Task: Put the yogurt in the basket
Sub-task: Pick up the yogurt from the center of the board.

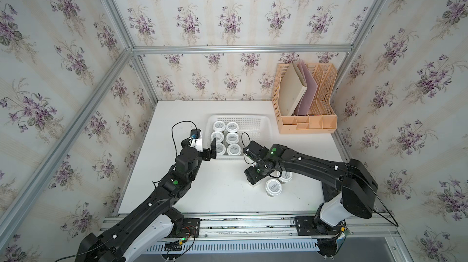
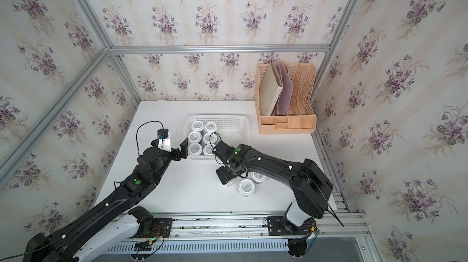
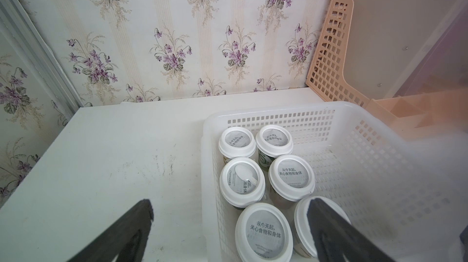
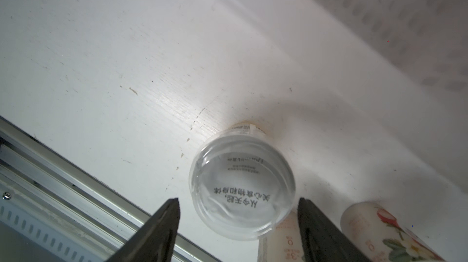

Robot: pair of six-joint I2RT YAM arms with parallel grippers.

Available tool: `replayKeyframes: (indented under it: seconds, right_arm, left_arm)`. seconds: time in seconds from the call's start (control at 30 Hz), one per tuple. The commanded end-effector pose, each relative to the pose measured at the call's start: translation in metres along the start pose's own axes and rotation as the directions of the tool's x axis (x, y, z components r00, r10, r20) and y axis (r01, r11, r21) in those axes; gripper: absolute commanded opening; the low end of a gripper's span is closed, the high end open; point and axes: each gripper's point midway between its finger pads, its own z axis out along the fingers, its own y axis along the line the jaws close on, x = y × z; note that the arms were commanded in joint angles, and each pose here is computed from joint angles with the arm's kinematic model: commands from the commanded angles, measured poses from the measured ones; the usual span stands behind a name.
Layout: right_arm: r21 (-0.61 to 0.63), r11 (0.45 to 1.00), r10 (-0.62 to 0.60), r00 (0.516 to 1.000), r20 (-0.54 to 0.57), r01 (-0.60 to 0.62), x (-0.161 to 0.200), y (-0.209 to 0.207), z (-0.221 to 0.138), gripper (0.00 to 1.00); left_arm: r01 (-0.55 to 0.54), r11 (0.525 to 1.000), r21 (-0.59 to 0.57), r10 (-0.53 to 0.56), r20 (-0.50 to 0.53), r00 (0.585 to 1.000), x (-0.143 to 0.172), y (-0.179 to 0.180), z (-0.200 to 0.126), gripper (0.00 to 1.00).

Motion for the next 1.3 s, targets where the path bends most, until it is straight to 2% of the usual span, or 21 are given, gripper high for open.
replayKeyframes:
  seconds: [0.0, 0.2, 0.67, 0.93, 1.27]
  right_arm:
    - [0.008, 1.0, 0.008, 1.0, -0.002, -0.008, 0.002, 0.0, 0.004, 0.79]
    - [0.006, 1.0, 0.009, 1.0, -0.011, -0.009, 0.005, 0.001, 0.009, 0.78]
    - [0.013, 1.0, 0.011, 1.0, -0.012, -0.011, 0.004, 0.0, 0.014, 0.69]
    - [-0.049, 0.999, -0.01, 1.0, 0.028, 0.012, -0.005, 0.016, -0.003, 0.68]
    - [-0.144, 0.987, -0.055, 0.99, 0.133, 0.074, -0.032, 0.043, -0.039, 0.67]
  left_arm:
    - [0.008, 1.0, 0.0, -0.008, 0.021, 1.0, -0.006, 0.0, 0.0, 0.99]
    - [0.008, 1.0, 0.0, -0.008, 0.022, 1.0, -0.006, 0.0, 0.0, 0.99]
    - [0.006, 1.0, -0.003, -0.006, 0.019, 1.0, -0.005, 0.0, 0.0, 0.99]
    - [0.007, 1.0, -0.002, -0.007, 0.02, 1.0, -0.005, 0.0, 0.0, 0.99]
    - [0.009, 1.0, -0.009, -0.009, 0.02, 1.0, -0.005, 0.002, 0.0, 0.99]
